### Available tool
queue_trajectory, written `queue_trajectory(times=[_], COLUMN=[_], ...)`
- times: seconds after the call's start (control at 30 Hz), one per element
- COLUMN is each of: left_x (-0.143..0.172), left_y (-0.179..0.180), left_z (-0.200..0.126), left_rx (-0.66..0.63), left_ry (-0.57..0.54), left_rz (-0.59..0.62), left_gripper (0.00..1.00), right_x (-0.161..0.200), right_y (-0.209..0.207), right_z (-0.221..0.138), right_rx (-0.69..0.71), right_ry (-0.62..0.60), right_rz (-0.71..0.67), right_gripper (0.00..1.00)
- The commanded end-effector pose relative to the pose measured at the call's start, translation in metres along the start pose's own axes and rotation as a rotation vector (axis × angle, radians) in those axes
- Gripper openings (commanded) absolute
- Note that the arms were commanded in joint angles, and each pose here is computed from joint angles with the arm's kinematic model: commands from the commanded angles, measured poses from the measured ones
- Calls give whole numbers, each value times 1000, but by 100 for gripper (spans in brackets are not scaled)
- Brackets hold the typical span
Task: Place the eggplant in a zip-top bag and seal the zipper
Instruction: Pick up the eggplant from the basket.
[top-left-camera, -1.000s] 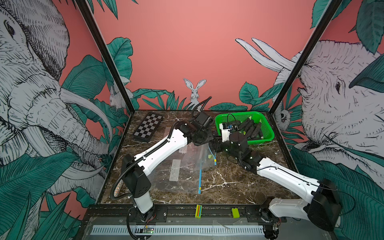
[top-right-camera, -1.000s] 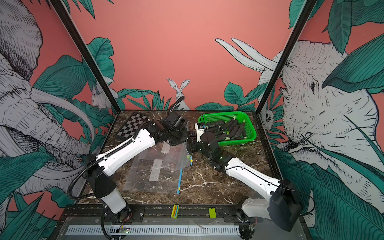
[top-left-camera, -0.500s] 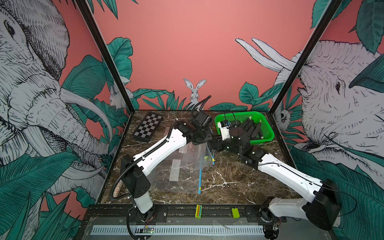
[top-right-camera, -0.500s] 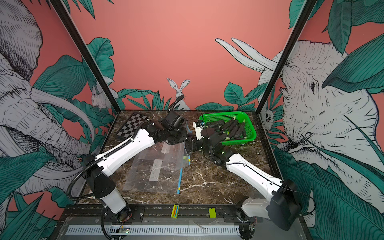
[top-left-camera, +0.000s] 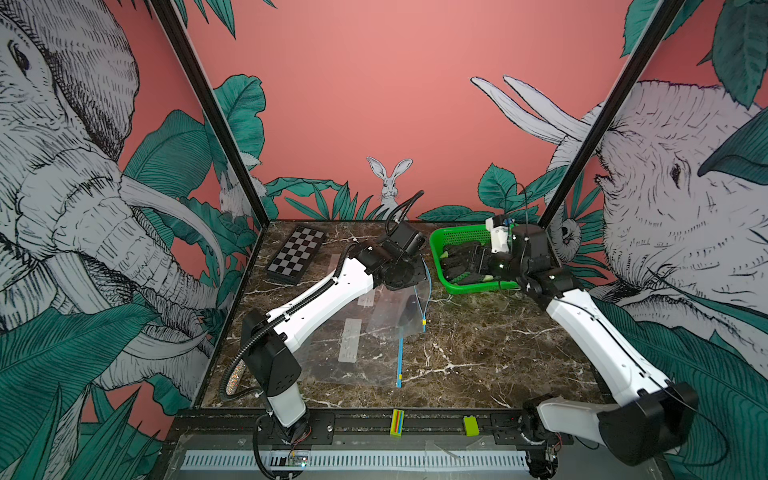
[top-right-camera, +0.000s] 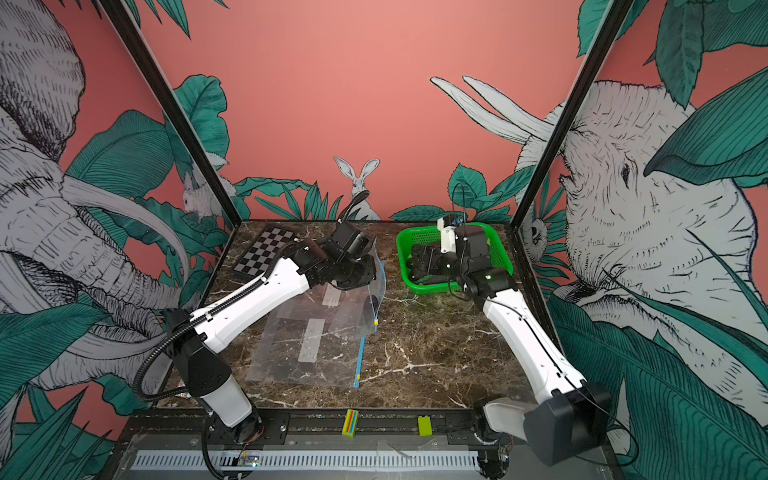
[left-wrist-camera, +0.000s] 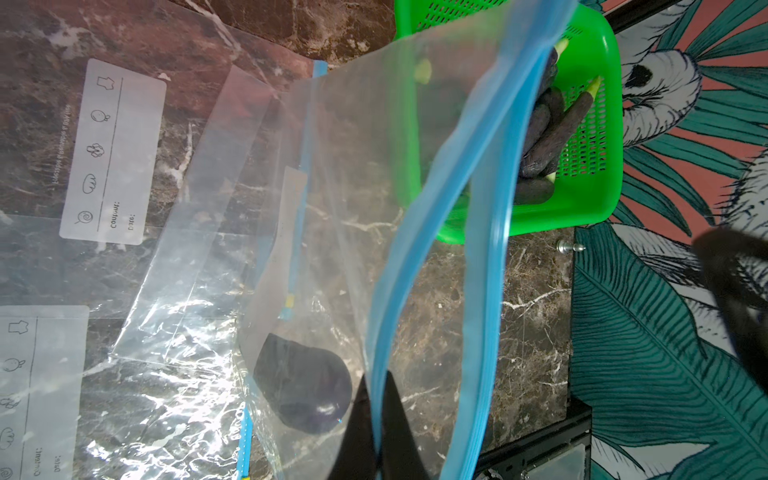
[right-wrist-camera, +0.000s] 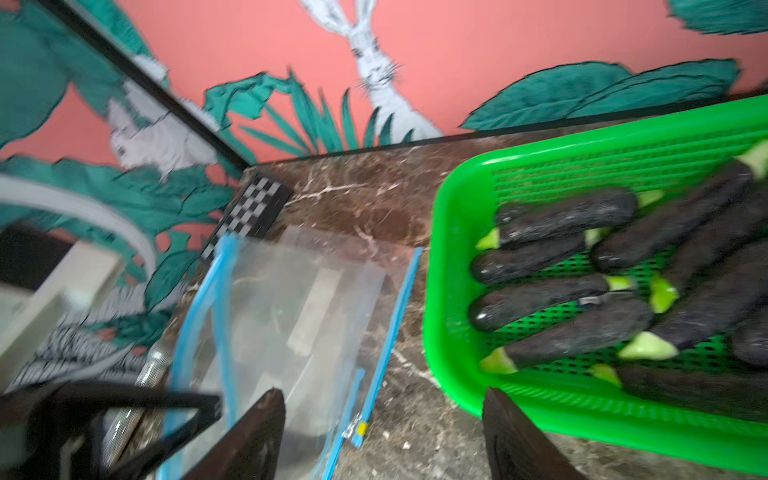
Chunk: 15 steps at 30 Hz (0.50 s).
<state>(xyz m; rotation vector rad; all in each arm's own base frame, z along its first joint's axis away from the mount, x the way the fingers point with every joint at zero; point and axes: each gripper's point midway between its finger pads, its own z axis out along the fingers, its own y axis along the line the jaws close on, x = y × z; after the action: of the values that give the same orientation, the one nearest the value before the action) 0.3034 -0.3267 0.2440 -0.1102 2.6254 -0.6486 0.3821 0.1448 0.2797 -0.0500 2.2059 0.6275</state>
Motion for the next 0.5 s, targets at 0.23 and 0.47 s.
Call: queue_trajectory(times=[0.23,0.47], left_x=[-4,-2], left_y=[3,6], left_z=[-26,-24], left_rx=[21,17], left_ry=[-41,-37], left_rz=[-1,3], left_gripper=[0,0], right_x=[2,23], right_y=[-155,-218], right_z=[64,68], right_rx=[433,570], right_ry=[272,325], right_rz=[178,230], right_gripper=[75,74])
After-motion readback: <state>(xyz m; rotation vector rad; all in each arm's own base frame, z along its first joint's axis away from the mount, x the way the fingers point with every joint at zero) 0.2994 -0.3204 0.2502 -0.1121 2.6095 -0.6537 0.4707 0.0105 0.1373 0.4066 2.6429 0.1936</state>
